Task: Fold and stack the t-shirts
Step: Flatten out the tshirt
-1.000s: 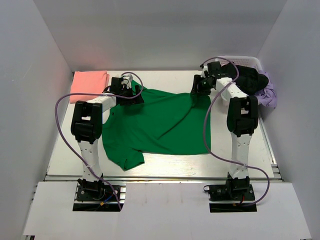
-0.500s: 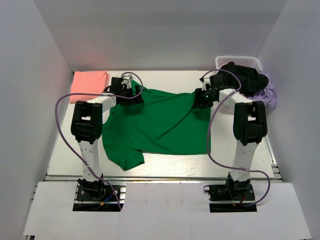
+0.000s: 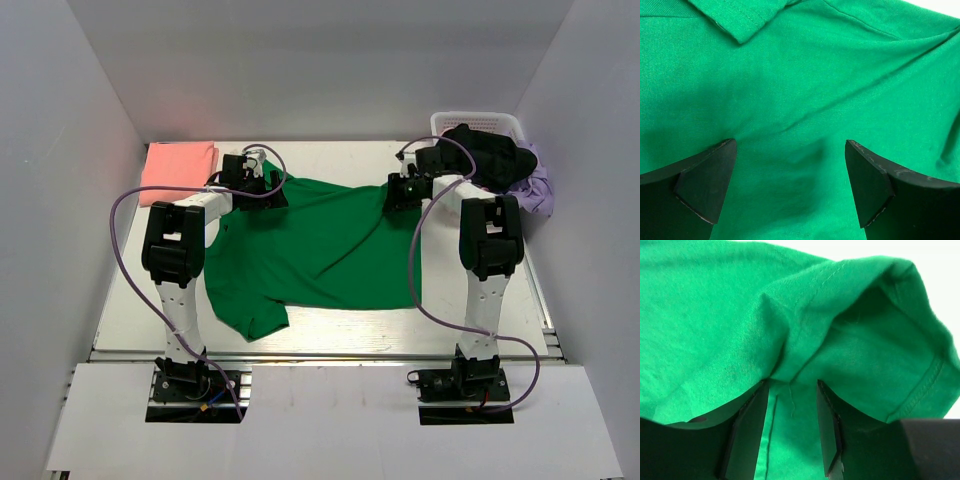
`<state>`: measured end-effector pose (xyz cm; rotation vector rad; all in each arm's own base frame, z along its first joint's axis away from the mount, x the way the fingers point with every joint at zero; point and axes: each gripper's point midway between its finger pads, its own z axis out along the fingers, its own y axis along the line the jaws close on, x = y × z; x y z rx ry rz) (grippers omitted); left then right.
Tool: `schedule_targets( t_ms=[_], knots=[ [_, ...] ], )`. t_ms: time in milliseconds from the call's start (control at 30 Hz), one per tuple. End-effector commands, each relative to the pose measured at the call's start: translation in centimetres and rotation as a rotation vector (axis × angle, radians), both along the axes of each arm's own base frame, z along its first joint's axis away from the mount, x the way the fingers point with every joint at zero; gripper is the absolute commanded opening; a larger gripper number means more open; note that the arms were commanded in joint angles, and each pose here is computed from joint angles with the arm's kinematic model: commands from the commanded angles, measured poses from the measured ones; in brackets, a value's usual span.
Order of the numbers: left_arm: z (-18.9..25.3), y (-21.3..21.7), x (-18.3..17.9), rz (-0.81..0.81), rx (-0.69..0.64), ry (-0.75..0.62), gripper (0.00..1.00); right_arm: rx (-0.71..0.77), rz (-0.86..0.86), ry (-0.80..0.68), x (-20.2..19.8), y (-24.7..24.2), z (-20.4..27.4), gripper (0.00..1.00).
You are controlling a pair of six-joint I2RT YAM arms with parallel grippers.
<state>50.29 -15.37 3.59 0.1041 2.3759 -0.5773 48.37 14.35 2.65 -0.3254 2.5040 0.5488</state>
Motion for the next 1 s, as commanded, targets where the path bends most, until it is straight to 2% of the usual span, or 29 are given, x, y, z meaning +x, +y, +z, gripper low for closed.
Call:
schedule_targets(
  t_ms=[0, 133, 200, 267, 300, 367, 400, 500, 733, 967],
  knots=[
    [-3.2, 1.3, -2.1, 0.021, 0.052, 0.112, 1.00, 0.063, 0.020, -0.099, 2.5, 1.3, 1.9, 0.49],
    [-3.2, 1.3, -2.1, 0.021, 0.052, 0.112, 1.00, 0.175, 0.058, -0.122, 2.3, 3.2, 2.6, 0.44],
    [-3.2, 1.3, -2.1, 0.021, 0.052, 0.112, 1.00, 0.223, 0.082, -0.139, 1.9, 3.8, 3.2, 0.37],
    [-3.2, 1.3, -2.1, 0.021, 0.052, 0.112, 1.00, 0.239, 0.079, -0.136, 2.0, 3.9, 3.3, 0.35],
    [-3.2, 1.3, -2.1, 0.021, 0.052, 0.112, 1.00, 0.246, 0.079, -0.130, 2.0, 4.0, 3.3, 0.28],
    [-3.2, 1.3, -2.1, 0.021, 0.052, 0.112, 1.00, 0.251, 0.083, -0.125, 1.9, 4.2, 3.0, 0.27],
    [-3.2, 1.3, -2.1, 0.021, 0.052, 0.112, 1.00, 0.255, 0.084, -0.121, 1.9, 4.4, 3.1, 0.18],
    [-2.8, 1.3, -2.0, 0.021, 0.050, 0.103, 1.00, 0.263, 0.070, -0.109, 1.9, 4.1, 2.9, 0.00],
    [-0.4, 1.2, -1.6, 0.015, 0.047, 0.050, 1.00, 0.252, 0.078, -0.113, 1.3, 4.2, 4.1, 0.00],
    [2.3, 0.9, -1.4, 0.002, 0.023, -0.004, 1.00, 0.153, -0.026, -0.123, -0.3, 1.7, 4.6, 0.00]
  ],
)
